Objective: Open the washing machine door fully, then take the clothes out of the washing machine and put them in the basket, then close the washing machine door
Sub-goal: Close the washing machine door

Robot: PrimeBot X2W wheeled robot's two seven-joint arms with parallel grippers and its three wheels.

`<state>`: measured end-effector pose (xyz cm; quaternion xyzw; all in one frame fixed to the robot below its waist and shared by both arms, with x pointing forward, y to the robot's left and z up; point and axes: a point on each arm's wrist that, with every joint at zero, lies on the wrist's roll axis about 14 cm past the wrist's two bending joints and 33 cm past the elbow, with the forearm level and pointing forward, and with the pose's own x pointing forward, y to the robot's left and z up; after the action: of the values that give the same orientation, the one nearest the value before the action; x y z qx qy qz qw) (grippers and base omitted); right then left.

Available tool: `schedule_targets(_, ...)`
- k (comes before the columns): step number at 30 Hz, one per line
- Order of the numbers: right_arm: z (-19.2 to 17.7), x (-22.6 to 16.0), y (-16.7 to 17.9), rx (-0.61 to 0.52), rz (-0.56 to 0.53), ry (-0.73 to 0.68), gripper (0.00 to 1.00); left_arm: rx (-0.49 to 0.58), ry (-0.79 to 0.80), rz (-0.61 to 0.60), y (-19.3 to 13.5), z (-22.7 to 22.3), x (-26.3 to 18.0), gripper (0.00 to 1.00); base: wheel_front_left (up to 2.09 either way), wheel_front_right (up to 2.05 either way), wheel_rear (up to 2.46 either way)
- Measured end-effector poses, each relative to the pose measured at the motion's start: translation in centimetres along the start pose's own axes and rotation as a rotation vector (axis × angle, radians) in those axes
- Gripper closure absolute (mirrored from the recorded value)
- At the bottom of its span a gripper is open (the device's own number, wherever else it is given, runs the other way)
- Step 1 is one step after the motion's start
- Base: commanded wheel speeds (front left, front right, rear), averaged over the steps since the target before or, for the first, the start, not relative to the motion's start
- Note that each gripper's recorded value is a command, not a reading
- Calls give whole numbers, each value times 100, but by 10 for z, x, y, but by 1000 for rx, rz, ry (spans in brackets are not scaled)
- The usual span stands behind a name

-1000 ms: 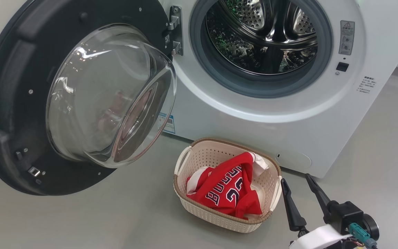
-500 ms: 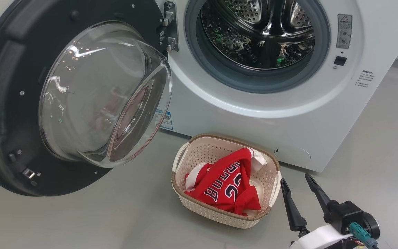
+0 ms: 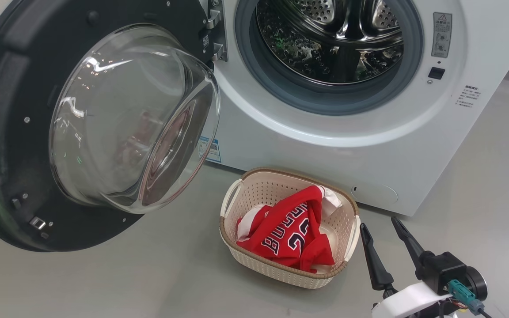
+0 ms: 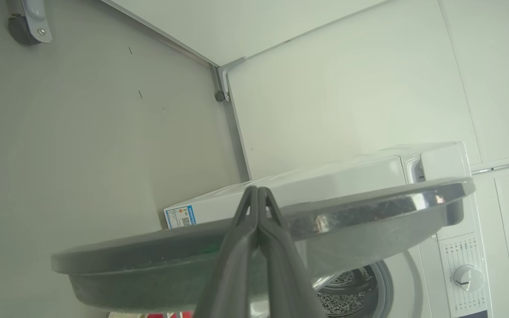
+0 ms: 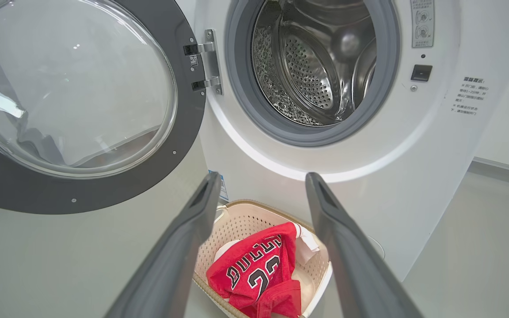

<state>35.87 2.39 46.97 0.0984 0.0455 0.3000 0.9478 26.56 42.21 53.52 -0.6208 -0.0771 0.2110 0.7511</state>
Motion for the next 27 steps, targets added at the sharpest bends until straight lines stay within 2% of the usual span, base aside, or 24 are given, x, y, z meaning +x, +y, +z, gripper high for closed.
schedule_targets(13, -2, 2, -3, 1, -4, 10, 0, 9, 115, -40, 0, -19, 2, 100, 0, 0, 0)
schedule_targets(27, 0, 0, -9, 0, -25, 3, 0, -75, 298, -152, -8, -70, -4, 100, 0, 0, 0)
